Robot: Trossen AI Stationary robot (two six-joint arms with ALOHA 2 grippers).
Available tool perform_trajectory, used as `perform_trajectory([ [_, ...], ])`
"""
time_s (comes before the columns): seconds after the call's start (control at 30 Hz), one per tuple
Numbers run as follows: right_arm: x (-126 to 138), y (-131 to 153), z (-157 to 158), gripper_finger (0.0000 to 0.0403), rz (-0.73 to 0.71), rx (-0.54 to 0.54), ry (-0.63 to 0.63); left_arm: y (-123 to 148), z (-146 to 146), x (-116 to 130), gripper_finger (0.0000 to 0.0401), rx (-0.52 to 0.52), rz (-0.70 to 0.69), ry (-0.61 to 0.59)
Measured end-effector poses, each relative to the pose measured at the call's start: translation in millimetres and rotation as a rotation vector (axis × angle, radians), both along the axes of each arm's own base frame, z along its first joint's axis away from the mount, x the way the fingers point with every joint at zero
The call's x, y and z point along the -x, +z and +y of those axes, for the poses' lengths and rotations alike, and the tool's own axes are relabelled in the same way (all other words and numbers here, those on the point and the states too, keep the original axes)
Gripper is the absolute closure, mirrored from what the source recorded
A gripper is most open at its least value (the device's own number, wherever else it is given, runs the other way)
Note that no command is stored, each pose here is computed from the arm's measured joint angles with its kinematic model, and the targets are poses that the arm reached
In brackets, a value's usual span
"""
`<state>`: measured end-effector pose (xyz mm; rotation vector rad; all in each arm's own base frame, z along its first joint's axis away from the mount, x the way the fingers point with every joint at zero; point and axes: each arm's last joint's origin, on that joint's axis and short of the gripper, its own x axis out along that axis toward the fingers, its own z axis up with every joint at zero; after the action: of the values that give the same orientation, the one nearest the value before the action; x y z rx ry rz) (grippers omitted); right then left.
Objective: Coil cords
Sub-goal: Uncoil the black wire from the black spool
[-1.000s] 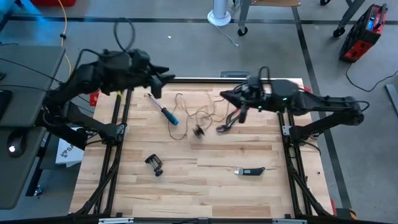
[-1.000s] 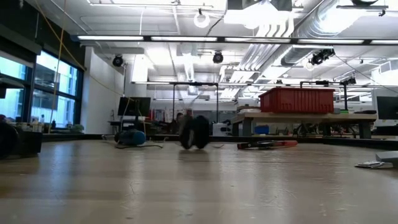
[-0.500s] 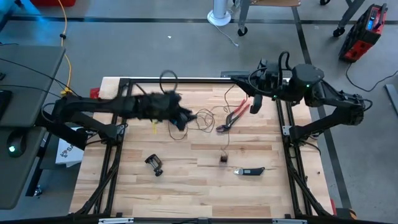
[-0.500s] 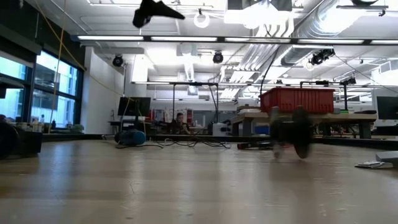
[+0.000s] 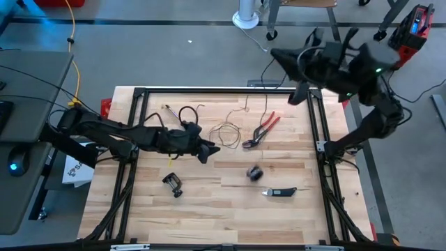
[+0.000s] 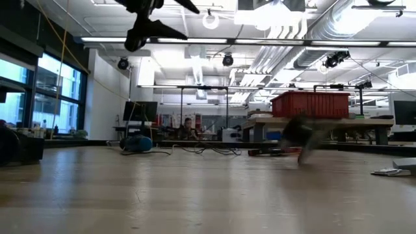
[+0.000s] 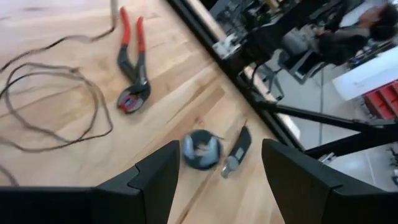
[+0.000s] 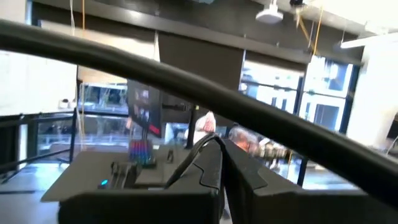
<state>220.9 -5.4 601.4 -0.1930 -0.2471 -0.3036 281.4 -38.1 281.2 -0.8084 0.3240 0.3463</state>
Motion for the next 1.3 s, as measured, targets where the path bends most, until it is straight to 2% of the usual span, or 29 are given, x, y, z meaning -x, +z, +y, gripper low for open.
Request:
perform_trajectory([
  [0.17, -3.1, 14.1, 0.3, 0.0403, -0.006, 0.015, 0.004, 6.0, 4.0, -3.1, 0.018, -0.016, -0.062, 0.004],
  [0.33, -7.7, 14.3, 2.6, 0.0403, -0.061, 0.011, 0.082, 13.8, 11.9, -6.7, 0.018, -0.045, -0.136, 0.017],
  [0.63, -14.0, -0.5, 1.3, 0.0396, 0.069, -0.078, 0.053, 4.1, 13.0, -3.2, 0.018, -0.063, -0.023, -0.037],
  [0.73, -12.8, -7.9, 0.4, 0.0371, 0.142, -0.118, 0.024, 1.3, 10.0, 1.3, 0.018, -0.07, 0.03, -0.063],
  [0.87, -14.3, -27.5, -0.7, 0.0314, 0.316, -0.198, -0.024, -0.7, 9.4, 11.6, 0.018, -0.079, 0.112, -0.074],
  [1.1, -3.8, -60.5, -6.2, 0.0212, 0.592, -0.321, -0.272, 4.1, 14.0, 33.0, 0.018, -0.12, 0.205, -0.066],
  [1.2, 2.9, -74.6, -8.4, 0.0185, 0.719, -0.371, -0.343, 3.5, 16.5, 39.5, 0.018, -0.131, 0.248, -0.053],
  [1.3, 5.1, -90.9, -11.3, 0.0171, 0.832, -0.486, -0.43, -0.2, 17.3, 43.4, 0.018, -0.139, 0.302, -0.049],
])
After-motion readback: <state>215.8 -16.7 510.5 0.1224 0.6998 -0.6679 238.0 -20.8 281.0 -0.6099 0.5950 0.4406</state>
